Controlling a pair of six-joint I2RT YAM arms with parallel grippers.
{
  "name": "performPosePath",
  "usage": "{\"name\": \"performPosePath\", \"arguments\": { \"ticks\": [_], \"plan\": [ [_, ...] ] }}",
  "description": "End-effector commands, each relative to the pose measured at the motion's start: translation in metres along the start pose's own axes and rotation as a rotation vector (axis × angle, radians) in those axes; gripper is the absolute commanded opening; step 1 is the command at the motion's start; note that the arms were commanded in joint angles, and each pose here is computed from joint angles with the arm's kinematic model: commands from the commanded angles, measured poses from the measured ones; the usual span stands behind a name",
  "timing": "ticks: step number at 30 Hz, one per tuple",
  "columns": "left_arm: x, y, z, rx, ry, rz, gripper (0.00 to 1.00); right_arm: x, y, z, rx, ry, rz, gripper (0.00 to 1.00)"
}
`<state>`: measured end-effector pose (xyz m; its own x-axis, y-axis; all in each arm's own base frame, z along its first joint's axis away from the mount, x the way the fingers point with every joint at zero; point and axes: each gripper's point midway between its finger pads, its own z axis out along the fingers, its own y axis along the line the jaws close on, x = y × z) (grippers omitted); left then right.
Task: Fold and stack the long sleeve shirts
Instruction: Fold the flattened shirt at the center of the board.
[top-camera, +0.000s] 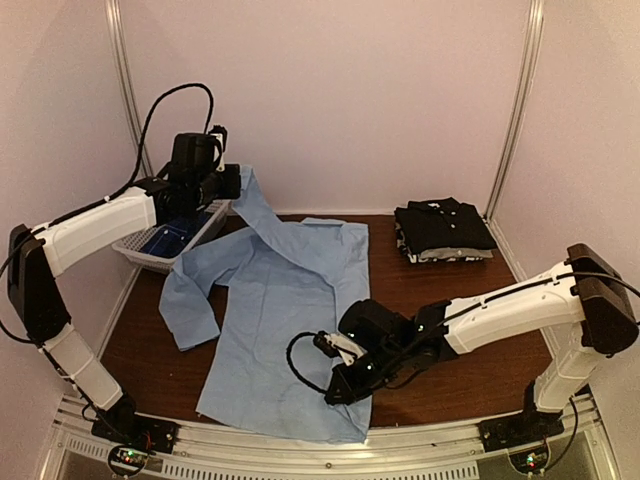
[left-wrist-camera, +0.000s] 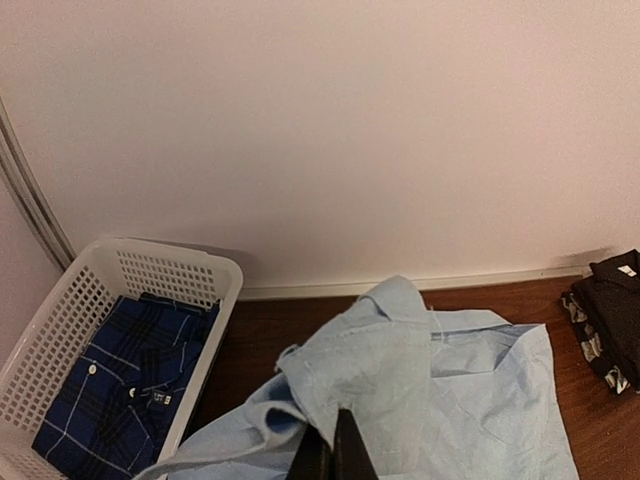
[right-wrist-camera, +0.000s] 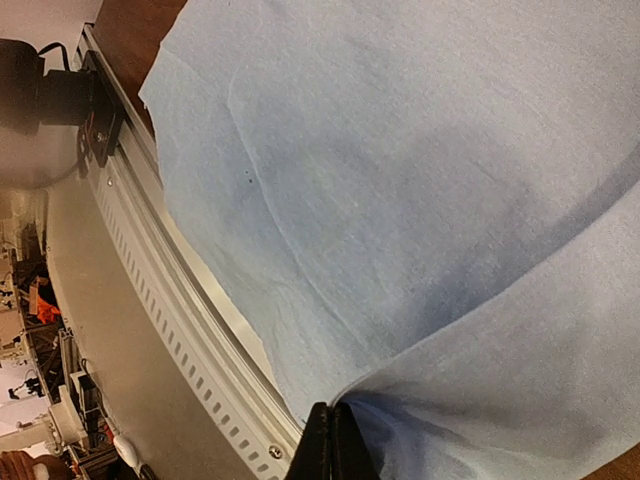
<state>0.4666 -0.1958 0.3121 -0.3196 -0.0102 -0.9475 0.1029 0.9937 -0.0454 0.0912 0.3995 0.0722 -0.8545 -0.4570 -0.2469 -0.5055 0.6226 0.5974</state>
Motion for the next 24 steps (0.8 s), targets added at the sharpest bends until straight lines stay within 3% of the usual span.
{"name": "performPosePath", "arguments": {
  "ticks": [1,8,19,22,24],
  "plan": [
    [-0.025,-0.003,-0.004,0.019,-0.069,-0.008,0.00,-0.012,0.020,-0.003,-0.090,0.004,-0.052,0.00],
    [-0.051,-0.005,-0.014,0.034,-0.118,-0.008,0.00,-0.024,0.026,-0.013,-0.093,-0.007,-0.078,0.00],
    [-0.039,-0.005,-0.008,0.028,-0.088,0.002,0.00,-0.011,0.030,-0.008,-0.165,0.025,-0.065,0.00],
    [-0.030,-0.005,-0.006,0.028,-0.070,0.002,0.00,-0.008,0.031,-0.008,-0.184,0.030,-0.068,0.10],
    [-0.026,-0.004,-0.004,0.022,-0.064,0.006,0.00,-0.010,0.032,-0.011,-0.177,0.020,-0.077,0.25]
  ]
}}
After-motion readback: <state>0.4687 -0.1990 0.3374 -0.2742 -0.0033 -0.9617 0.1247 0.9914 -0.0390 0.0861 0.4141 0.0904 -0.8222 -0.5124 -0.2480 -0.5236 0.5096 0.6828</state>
